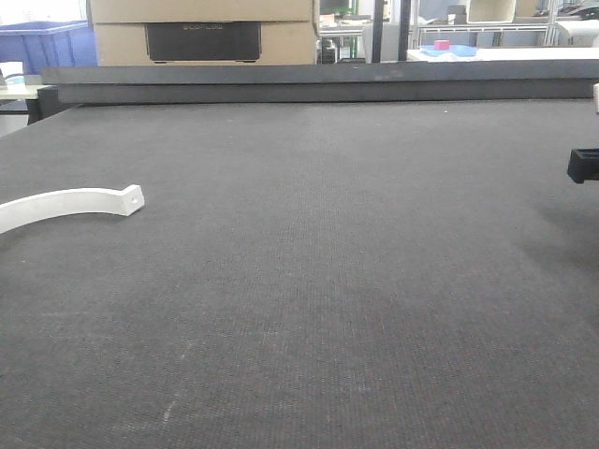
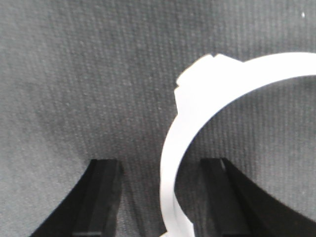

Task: Grab PVC pipe and place in blue bin
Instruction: 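Lower both grippers onto the ends of the white curved pipe and close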

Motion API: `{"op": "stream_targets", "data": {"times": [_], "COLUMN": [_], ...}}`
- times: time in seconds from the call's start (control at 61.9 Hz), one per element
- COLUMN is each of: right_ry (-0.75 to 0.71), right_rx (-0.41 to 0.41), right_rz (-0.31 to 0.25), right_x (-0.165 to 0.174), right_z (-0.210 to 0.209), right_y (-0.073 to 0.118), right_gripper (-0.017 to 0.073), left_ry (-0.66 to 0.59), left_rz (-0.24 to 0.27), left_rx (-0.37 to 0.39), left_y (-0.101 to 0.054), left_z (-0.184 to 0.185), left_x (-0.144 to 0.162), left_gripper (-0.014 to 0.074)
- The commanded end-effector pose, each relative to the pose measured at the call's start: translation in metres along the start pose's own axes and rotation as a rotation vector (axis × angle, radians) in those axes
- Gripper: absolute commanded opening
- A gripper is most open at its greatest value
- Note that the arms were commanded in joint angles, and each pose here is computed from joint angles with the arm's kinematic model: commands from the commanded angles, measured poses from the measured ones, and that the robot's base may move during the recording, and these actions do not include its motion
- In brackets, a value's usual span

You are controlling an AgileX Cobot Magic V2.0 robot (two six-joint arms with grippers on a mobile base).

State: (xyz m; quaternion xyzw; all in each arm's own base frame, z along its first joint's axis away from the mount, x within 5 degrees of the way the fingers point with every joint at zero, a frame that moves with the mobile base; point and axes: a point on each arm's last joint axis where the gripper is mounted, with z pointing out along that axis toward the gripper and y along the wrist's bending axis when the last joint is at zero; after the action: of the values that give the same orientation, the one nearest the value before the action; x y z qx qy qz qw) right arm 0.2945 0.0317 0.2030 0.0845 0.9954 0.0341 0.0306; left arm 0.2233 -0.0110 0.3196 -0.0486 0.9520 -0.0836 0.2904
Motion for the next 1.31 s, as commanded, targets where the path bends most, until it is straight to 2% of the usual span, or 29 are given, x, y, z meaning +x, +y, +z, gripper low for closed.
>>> {"op": "stream_targets", "data": {"times": [0.0, 0.242, 0.323, 0.452, 0.549, 0.71, 0.985, 1.13, 1.292], "right_ry": [-0.008, -0.013, -0.013, -0.009, -0.009, -0.017, -0.166, -0.259, -0.274], "right_rx": [0.004, 0.003, 0.003, 0.004, 0.004, 0.001, -0.036, -0.057, -0.06], "right_rz": [-0.001, -0.001, -0.001, -0.001, -0.001, -0.003, -0.05, -0.07, -0.075], "right_x": [0.0, -0.001, -0.001, 0.0, 0.0, 0.001, 0.013, 0.025, 0.028], "right_z": [0.002, 0.002, 0.002, 0.002, 0.002, -0.006, -0.063, -0.09, -0.094], "right_y": [0.0, 0.0, 0.0, 0.0, 0.0, 0.0, 0.001, -0.001, -0.001], "right_gripper": [0.0255, 0.0253, 0.0211, 0.0017, -0.0172, -0.0155, -0.0155, -0.0155, -0.0155], "left_ry": [-0.004, 0.001, 0.001, -0.001, -0.012, -0.028, 0.1, 0.198, 0.267], "left_rz": [-0.009, -0.009, -0.009, -0.009, -0.009, -0.008, -0.003, 0.014, 0.012], "left_rx": [0.006, 0.006, 0.006, 0.006, 0.006, 0.007, -0.018, -0.086, -0.101], "left_y": [0.0, 0.0, 0.0, 0.0, -0.001, -0.001, -0.002, 0.004, 0.007], "left_z": [0.0, 0.0, 0.0, 0.0, 0.0, -0.001, -0.009, 0.015, 0.05], "left_x": [0.0, 0.001, 0.001, 0.0, -0.001, -0.003, -0.01, -0.027, -0.045], "left_gripper": [-0.0111, -0.0111, -0.0111, -0.0111, -0.0111, -0.0111, -0.0111, -0.0111, -0.0111]}}
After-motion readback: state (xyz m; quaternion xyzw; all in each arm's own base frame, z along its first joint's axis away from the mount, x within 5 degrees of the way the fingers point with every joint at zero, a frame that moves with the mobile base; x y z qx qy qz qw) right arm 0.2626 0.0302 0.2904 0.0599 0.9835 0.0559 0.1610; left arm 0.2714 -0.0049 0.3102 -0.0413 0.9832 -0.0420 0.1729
